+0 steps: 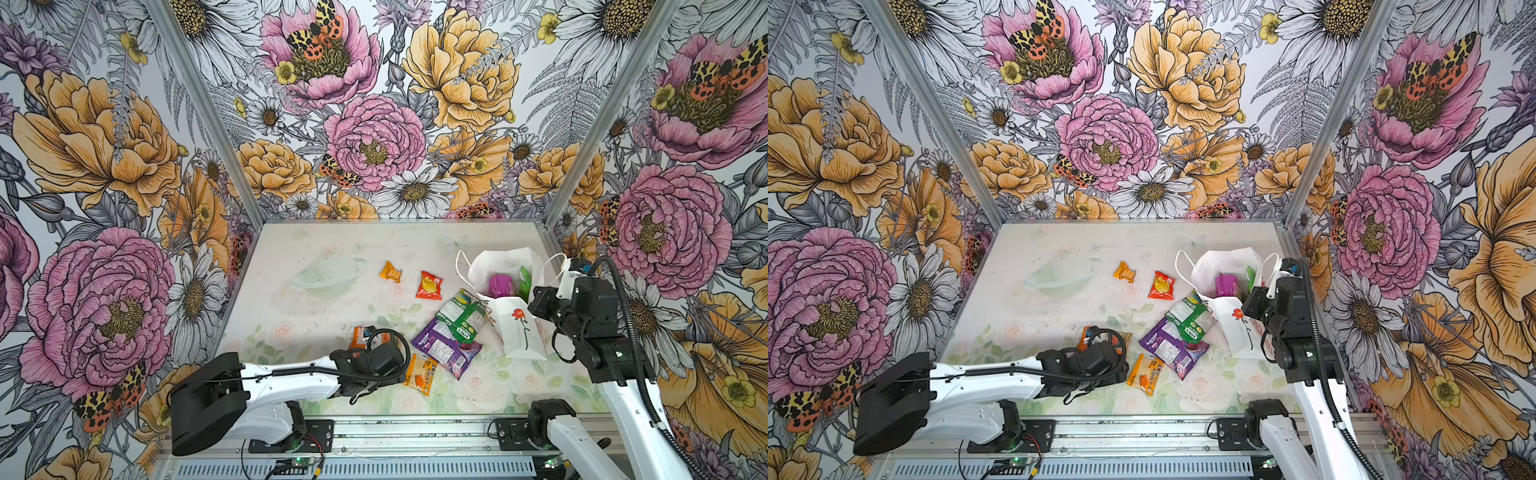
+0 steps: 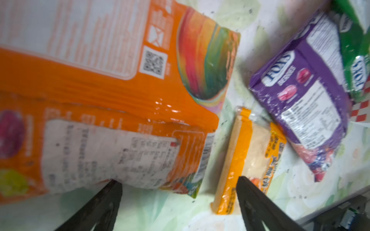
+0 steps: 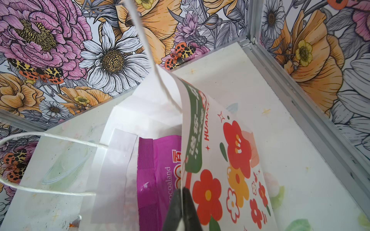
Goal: Place the snacks into the paper bag
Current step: Rotate the snack at the center of the table, then pick up the snack from the center of the table.
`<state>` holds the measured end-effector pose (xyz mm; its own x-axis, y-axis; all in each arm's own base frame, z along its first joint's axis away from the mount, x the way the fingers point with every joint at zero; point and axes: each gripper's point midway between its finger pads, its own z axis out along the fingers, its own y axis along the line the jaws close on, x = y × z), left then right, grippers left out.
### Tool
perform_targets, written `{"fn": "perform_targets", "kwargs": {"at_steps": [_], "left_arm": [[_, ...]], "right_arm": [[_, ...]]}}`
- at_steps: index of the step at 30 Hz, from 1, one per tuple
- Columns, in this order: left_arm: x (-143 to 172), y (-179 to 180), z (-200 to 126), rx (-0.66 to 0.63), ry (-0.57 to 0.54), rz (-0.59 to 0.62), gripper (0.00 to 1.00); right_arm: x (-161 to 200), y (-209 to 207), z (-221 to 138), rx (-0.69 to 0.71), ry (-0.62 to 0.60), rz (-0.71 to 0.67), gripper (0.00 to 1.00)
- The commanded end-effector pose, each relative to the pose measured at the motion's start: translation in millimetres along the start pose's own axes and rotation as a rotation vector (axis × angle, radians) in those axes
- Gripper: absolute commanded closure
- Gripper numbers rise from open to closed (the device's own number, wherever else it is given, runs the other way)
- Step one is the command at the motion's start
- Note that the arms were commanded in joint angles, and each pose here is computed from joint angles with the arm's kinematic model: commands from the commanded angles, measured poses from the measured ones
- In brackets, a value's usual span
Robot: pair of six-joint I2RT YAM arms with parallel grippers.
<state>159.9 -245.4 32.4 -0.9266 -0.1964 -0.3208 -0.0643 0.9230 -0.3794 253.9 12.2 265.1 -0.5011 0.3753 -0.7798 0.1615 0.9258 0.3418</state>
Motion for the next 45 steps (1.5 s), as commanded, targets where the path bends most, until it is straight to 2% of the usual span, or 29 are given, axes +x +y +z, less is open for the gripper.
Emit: {"fn": "perform_targets", "kwargs": {"at_steps": [1, 4, 6, 10, 14, 17, 22, 28, 33, 37, 45], "left_arm": [[-19, -36, 5, 0.118, -0.011, 0.028, 0.09], [-32, -48, -12, 0.143, -0.059, 0.064, 0.09], [-38, -44, -27, 0.137, -0.091, 0.072, 0.09], [-52, -7, -51, 0.079, -0.163, 0.029, 0.09], [-65, 42, -65, 0.039, -0.203, -0.073, 0.11], [-72, 70, -65, 0.059, -0.199, -0.161, 0.13], [-80, 87, -54, 0.152, -0.171, -0.245, 0.18], [-79, 95, -35, 0.197, -0.127, -0.264, 0.22], [-77, 83, -20, 0.267, -0.085, -0.255, 0.27], [-75, 80, -13, 0.251, -0.065, -0.238, 0.31], [-71, 76, 1, 0.221, -0.033, -0.21, 0.54]], "right_arm": [[-6, 0, -5, 0.001, -0.042, -0.015, 1.0], [-6, 0, -5, 0.004, -0.046, -0.015, 1.0], [-6, 0, -4, 0.004, -0.042, -0.015, 1.0], [-6, 0, -3, 0.004, -0.039, -0.015, 1.0], [-6, -1, -4, 0.007, -0.043, -0.014, 1.0], [-6, -1, -4, 0.009, -0.042, -0.013, 1.0], [-6, -1, -3, 0.008, -0.04, -0.014, 1.0], [-5, -1, -2, 0.007, -0.037, -0.014, 1.0], [-5, -1, -2, 0.008, -0.036, -0.014, 1.0], [-6, -1, -3, 0.008, -0.04, -0.015, 1.0], [-7, -1, -4, 0.009, -0.043, -0.014, 1.0]]}}
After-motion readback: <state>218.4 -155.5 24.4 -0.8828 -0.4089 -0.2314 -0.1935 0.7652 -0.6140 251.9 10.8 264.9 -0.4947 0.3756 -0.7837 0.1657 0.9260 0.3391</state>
